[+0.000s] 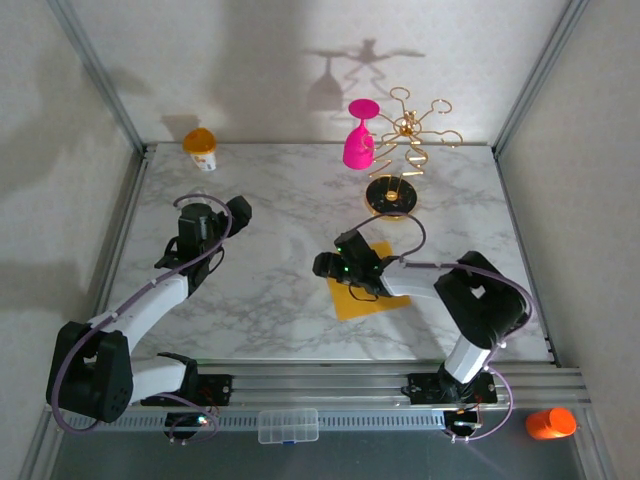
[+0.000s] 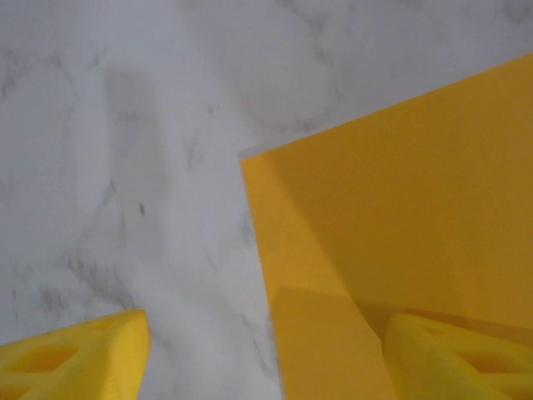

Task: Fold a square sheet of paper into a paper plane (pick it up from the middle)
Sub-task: Move the square sheet of paper to the center of the table.

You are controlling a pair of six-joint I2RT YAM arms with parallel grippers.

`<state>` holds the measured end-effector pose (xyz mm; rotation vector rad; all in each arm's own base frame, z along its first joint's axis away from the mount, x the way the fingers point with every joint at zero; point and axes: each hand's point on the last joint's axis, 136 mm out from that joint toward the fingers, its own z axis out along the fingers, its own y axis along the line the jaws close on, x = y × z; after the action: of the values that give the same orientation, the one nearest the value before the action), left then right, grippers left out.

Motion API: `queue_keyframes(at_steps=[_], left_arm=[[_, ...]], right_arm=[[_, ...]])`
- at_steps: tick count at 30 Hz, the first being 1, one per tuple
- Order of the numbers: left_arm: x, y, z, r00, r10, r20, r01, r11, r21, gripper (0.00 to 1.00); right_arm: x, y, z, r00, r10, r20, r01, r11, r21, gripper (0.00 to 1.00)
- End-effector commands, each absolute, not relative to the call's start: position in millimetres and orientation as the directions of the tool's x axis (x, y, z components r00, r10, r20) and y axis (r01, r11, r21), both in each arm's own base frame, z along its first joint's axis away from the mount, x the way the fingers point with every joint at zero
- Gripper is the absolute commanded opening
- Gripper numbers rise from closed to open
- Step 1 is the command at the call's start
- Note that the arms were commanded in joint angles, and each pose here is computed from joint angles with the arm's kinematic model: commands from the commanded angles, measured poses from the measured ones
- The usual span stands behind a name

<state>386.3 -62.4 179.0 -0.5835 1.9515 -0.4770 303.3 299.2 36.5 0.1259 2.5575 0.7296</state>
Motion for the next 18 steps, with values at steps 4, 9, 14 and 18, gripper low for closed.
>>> queue_keyframes(at_steps=[4, 9, 14, 18], left_arm=[[377, -55, 176, -0.382, -0.601, -0.702, -0.258, 0.799, -0.543, 0.99], [374, -56, 173, -0.401, -0.610, -0.683, -0.267, 0.791, -0.550, 0.99], [374, -69, 162, -0.460, -0.615, -0.640, -0.256, 0.782, -0.568, 0.99], [377, -82, 149, -0.521, -0.618, -0.589, -0.263, 0.773, -0.578, 0.99]], right_arm=[[345, 316, 26, -0.819, 0.436, -0.372, 0.192, 0.820, 0.539, 0.75], [382, 329, 76, -0.739, 0.485, -0.468, 0.158, 0.799, 0.580, 0.74], [380, 284, 107, -0.710, 0.409, -0.573, 0.103, 0.865, 0.491, 0.75], [372, 242, 72, -0.792, 0.309, -0.526, 0.085, 0.910, 0.406, 0.74]])
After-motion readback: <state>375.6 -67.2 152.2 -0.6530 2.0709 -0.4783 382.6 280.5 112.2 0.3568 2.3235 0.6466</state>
